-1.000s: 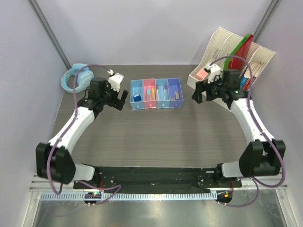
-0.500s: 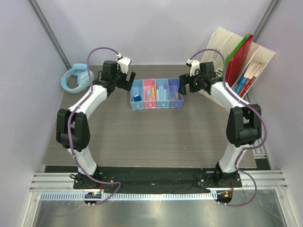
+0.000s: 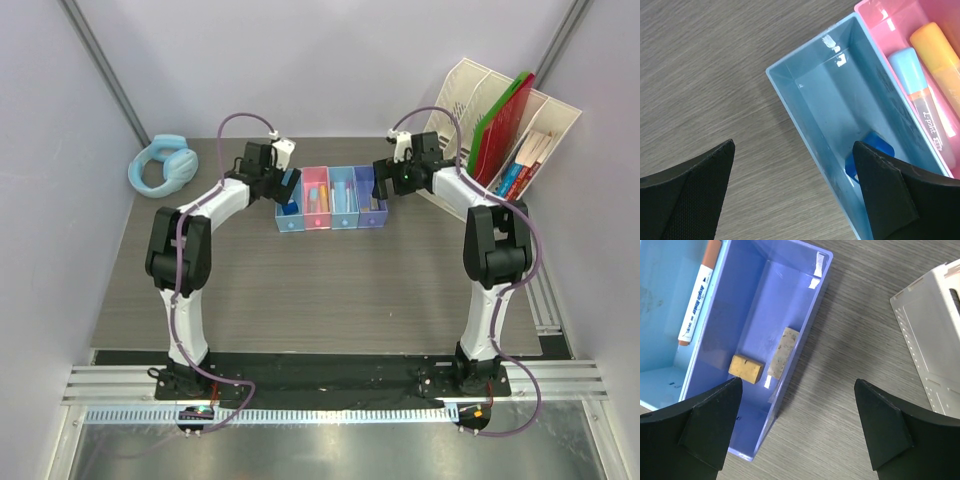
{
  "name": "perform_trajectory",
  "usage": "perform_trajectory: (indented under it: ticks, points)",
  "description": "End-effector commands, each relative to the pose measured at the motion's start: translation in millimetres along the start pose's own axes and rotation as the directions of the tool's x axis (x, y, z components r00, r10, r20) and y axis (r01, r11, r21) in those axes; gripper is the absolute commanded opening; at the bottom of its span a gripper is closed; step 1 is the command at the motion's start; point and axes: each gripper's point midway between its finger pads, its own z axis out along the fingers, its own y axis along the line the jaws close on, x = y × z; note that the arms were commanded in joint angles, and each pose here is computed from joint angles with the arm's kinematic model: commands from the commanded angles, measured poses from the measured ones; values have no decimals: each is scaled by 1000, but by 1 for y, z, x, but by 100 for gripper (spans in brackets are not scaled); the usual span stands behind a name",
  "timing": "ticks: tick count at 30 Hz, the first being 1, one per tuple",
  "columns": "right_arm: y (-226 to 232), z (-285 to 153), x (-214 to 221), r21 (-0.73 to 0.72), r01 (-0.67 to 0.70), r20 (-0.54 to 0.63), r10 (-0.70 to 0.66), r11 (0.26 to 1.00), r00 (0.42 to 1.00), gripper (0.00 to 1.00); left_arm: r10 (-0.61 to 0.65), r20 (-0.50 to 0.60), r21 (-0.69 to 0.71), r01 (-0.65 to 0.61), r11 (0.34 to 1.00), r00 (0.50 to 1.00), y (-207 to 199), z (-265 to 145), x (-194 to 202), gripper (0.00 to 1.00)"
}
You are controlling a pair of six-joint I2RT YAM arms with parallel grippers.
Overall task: Sort the stationery into containers
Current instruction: Move the storage box to the center of the board.
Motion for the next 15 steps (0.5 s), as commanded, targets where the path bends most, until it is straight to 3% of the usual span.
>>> perform_trajectory:
  ticks: [1, 15]
  points:
    - [-1, 3, -22, 4, 32, 64, -32, 999, 997, 100, 32, 103, -58, -26, 998, 994, 12, -3, -40, 100]
    - [2, 17, -1, -10, 32, 18, -32, 999, 999, 100, 51, 92, -109, -41, 993, 994, 18, 7, -37, 100]
